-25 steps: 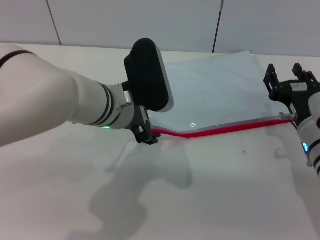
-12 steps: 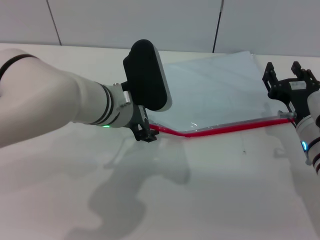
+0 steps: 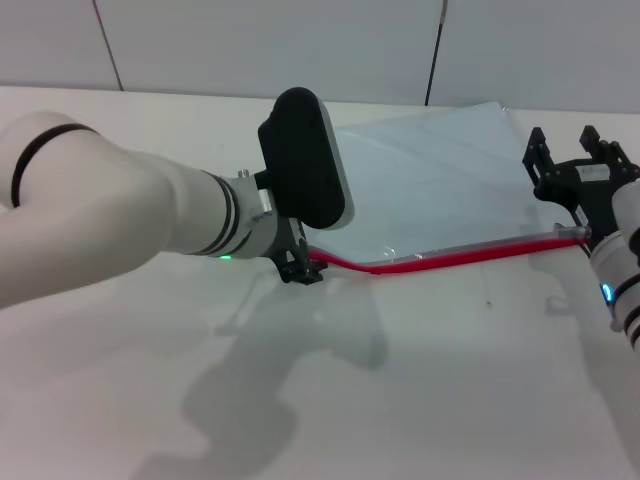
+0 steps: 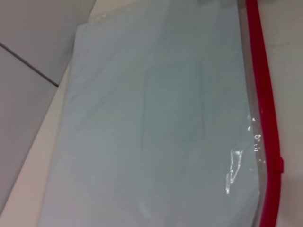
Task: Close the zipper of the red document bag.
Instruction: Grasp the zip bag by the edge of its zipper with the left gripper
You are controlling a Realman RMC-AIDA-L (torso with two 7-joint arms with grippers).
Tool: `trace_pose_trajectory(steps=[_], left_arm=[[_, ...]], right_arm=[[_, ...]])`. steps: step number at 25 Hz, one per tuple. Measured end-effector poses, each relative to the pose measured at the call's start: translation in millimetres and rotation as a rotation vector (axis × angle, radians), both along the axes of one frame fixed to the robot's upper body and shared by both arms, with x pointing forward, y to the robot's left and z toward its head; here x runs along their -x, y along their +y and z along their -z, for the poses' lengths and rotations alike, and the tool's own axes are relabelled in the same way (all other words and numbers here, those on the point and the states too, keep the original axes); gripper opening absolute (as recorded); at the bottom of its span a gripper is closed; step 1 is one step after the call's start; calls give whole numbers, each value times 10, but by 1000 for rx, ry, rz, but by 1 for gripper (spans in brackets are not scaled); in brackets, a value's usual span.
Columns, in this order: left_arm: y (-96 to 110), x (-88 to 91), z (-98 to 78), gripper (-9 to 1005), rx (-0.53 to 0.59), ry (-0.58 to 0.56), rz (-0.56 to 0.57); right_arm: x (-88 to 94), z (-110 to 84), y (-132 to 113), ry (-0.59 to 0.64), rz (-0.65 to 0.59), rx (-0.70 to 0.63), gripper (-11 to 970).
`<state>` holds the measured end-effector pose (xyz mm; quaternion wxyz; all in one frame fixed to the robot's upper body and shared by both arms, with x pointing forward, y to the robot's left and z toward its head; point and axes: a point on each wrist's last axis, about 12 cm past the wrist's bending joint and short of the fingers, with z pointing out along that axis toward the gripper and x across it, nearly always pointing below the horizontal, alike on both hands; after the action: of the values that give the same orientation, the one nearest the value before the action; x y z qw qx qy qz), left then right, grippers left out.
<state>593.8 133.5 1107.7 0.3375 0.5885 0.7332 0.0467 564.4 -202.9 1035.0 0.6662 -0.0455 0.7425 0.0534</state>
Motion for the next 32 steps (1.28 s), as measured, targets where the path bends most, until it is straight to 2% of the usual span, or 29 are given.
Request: trace_pose_trajectory(steps=[8, 19, 24, 32], left_arm=[[4, -25, 31, 755, 12, -21, -6], [5, -52, 56, 614, 19, -53, -1], [-36, -40, 119, 397, 14, -66, 18], [-34, -53, 156, 377, 27, -82, 12]], right_arm=[[-18, -8, 14, 3, -4, -1, 633], [-19, -10, 20, 5, -5, -3, 633], [-21, -11, 20, 4, -4, -4, 633], [-24, -16, 25, 3, -5, -6, 632]])
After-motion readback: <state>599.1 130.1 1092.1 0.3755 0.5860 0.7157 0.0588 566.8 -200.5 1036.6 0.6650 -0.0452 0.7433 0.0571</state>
